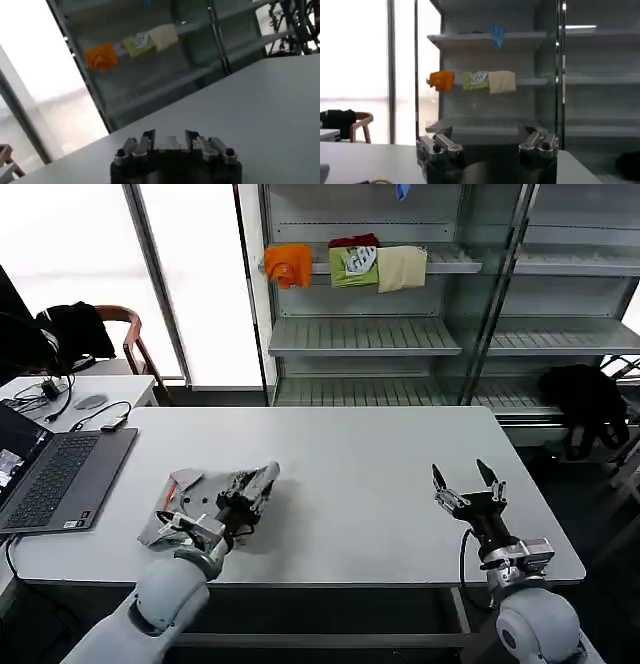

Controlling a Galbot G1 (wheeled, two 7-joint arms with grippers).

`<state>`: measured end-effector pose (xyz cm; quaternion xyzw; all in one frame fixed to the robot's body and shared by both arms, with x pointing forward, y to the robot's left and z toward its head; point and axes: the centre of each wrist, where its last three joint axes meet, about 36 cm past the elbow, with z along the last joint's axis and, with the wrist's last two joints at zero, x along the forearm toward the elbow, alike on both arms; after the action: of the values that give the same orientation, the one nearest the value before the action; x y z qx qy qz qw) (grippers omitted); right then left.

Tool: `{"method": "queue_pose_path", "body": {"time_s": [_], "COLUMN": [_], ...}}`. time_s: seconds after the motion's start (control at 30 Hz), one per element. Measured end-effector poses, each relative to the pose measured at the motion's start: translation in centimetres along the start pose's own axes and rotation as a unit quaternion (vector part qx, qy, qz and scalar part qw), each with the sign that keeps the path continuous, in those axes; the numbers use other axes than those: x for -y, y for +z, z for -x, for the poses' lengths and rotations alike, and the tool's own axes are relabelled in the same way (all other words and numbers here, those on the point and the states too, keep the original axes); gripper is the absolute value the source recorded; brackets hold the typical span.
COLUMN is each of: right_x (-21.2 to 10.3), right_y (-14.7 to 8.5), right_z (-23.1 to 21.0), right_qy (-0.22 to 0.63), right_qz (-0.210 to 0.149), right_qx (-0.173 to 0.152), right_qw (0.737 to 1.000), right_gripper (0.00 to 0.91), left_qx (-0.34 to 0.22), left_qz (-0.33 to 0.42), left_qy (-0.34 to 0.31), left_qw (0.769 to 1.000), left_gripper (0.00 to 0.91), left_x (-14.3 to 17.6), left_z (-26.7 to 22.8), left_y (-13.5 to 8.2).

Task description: Fold and organize the clothes.

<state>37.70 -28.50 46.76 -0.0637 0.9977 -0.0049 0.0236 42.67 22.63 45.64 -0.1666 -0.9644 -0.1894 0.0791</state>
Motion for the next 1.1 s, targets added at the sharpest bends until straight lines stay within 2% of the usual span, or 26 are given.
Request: {"method": "queue_pose_path", "body": {"time_s": [0.3,0.57,0.83,1.1], "right_x": [-1.6,-4.9,-11.6,-17.9], "right_y": [0.2,0.7,1.7,2.9], "right_z": [1.4,4.3,7.9,9.6], "right_qy": [-0.019,-0.053,-0.115,-0.183], "right_qz": [0.005,0.021,0.046,0.043], "right_qx": [-0.009,-0.037,-0.106,-0.181], "right_qw": [1.000,0.998,0.987,0.965], "right_gripper": [0.907,0.907,0.907,0.907], "left_qx": [0.056,0.067,0.062,0.057], "left_qz": [0.008,0.009,-0.006,-0.017], "left_qy": [-0.011,-0.047,-0.072,-0.083], "left_qw": [0.998,0.997,0.995,0.995], "left_gripper": [0.907,0.907,0.907,0.907], "left_x": [1.8,-1.1,-4.1,-5.3], "left_z": [-1.7,-3.5,-5.4,-6.1], "left_y": [-4.1,-5.0,-4.6,-4.2]}}
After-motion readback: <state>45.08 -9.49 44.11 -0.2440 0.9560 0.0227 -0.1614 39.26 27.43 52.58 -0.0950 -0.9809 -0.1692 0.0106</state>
